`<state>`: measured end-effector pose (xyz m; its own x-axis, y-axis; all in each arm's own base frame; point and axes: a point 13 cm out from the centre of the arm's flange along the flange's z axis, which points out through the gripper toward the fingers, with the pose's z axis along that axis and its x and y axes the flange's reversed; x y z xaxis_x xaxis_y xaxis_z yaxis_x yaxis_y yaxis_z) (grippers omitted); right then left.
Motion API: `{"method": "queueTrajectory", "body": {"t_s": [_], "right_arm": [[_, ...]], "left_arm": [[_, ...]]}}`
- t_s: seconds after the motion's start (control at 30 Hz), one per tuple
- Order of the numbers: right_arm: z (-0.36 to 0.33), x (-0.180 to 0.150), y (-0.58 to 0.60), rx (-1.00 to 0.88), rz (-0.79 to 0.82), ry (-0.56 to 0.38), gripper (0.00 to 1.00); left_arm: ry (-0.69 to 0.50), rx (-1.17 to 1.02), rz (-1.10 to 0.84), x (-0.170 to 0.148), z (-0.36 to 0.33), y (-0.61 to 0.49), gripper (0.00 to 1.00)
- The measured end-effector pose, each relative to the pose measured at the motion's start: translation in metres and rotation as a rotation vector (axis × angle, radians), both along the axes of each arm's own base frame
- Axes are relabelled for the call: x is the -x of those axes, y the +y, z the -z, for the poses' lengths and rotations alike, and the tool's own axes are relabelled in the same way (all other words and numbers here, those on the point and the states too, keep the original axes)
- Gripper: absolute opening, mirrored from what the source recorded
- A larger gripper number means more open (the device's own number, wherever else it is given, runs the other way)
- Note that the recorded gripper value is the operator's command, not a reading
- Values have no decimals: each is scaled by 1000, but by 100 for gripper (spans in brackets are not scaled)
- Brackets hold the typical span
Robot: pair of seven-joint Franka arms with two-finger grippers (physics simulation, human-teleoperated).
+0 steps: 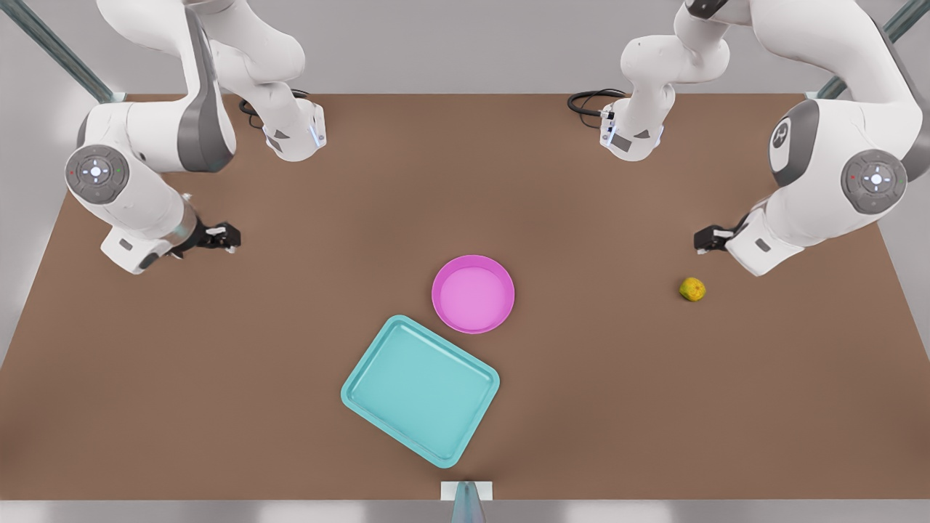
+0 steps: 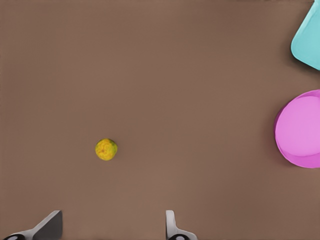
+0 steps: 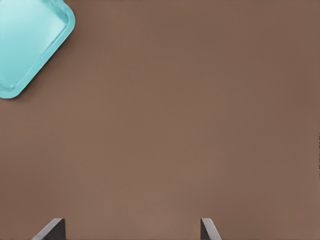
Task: Place the orange on the plate with the left arm and the plate on the tray with the right arm
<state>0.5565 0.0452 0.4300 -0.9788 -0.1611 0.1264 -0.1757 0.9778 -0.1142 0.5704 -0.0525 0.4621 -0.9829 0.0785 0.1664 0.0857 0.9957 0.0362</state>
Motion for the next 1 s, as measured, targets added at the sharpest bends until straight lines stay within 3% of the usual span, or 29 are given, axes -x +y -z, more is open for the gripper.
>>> {"method": "queueTrajectory", "body": {"t_s": [0.1, 0.17, 0.27, 0.33, 0.43, 0.67, 1.0], "right_arm": [[-1, -9, -3, -4, 1, -31, 100], [1, -13, 1, -6, -8, -40, 100], [2, -17, 9, -8, -24, -53, 100], [3, -18, 11, -9, -30, -58, 100], [5, -21, 11, -10, -30, -60, 100], [8, -23, 8, -12, -28, -63, 100], [13, -25, 10, -16, -31, -58, 100]], "left_arm": [[14, -1, -15, -5, 18, 1, 100], [139, -19, -54, 8, 92, 22, 100], [294, -32, -148, 53, 233, 95, 100], [315, -22, -154, 80, 305, 116, 100], [259, -11, -120, 83, 366, 122, 100], [93, -4, -51, 53, 391, 133, 100], [103, 2, 4, 61, 416, 141, 100]]}}
